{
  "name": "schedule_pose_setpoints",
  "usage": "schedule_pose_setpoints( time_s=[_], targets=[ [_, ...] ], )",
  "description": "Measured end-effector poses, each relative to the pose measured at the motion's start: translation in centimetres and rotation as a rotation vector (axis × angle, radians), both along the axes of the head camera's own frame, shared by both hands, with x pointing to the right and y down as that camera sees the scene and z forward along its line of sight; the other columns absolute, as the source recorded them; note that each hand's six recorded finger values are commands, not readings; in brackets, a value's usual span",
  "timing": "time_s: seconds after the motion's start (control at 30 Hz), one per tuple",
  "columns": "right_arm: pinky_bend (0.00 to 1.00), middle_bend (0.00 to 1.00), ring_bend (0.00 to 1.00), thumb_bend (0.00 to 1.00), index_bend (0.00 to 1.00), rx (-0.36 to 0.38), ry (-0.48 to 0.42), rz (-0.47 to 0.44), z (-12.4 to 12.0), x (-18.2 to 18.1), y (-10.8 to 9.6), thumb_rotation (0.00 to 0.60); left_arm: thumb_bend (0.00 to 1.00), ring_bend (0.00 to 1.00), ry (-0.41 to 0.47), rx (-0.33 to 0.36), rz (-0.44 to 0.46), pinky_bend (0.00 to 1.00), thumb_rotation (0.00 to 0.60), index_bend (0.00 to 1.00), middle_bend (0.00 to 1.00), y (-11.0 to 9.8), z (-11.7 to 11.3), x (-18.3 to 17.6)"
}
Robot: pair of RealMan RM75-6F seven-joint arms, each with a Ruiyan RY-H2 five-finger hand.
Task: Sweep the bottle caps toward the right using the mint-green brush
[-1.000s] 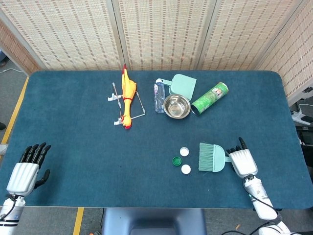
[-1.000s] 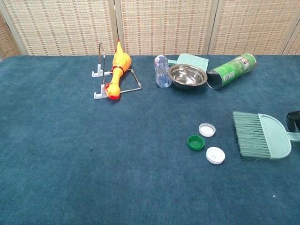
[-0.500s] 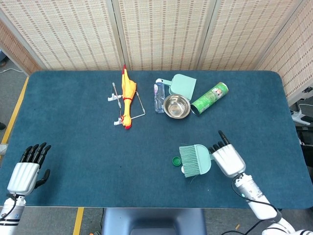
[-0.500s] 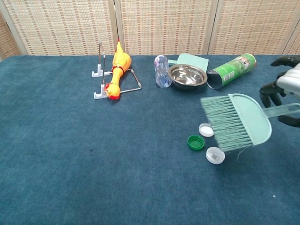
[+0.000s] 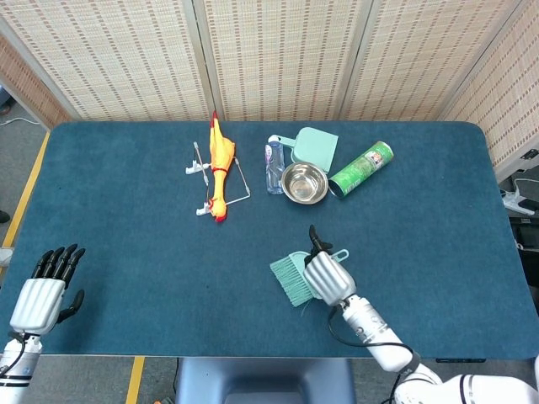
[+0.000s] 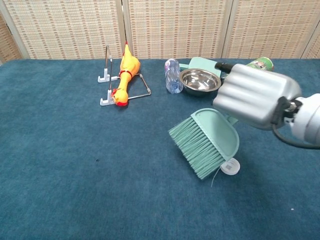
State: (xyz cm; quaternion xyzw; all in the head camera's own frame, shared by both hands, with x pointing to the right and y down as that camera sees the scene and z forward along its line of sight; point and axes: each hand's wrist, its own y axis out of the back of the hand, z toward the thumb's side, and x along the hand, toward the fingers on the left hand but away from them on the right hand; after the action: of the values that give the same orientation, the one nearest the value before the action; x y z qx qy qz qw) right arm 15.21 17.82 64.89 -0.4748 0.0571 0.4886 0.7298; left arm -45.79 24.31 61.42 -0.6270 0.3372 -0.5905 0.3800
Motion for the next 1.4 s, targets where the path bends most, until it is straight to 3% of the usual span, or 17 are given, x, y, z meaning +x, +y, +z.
schedule_pose_setpoints(
  time_s=[0.23,0.53,0.93,1.4],
  targets=[
    [0.10,0.77,0.43,0.35,0.88,0.002,0.115,-0.033,2.3,-2.2,-0.2,0.600,0.43,0.00,-0.003,0.002,-0.003,0.08,0.600,0.00,0.00,0.0,0.0,-0.1],
    [0.09,0.77,0.43,0.35,0.88,0.050,0.255,-0.019,4.5,0.1,-2.0,0.600,0.43,0.00,-0.015,-0.001,-0.005,0.08,0.600,0.00,0.00,-0.1,0.3,-0.1],
    [0.09,0.77,0.43,0.35,0.88,0.080,0.416,0.010,6.6,5.8,-4.1,0.600,0.43,0.00,-0.037,-0.012,0.004,0.08,0.600,0.00,0.00,0.0,0.9,0.1],
    [0.09,0.77,0.43,0.35,0.88,0.127,0.608,0.141,7.3,15.4,-8.1,0.600,0.43,0.00,-0.063,-0.037,0.014,0.08,0.600,0.00,0.00,0.1,2.0,0.4]
  ],
)
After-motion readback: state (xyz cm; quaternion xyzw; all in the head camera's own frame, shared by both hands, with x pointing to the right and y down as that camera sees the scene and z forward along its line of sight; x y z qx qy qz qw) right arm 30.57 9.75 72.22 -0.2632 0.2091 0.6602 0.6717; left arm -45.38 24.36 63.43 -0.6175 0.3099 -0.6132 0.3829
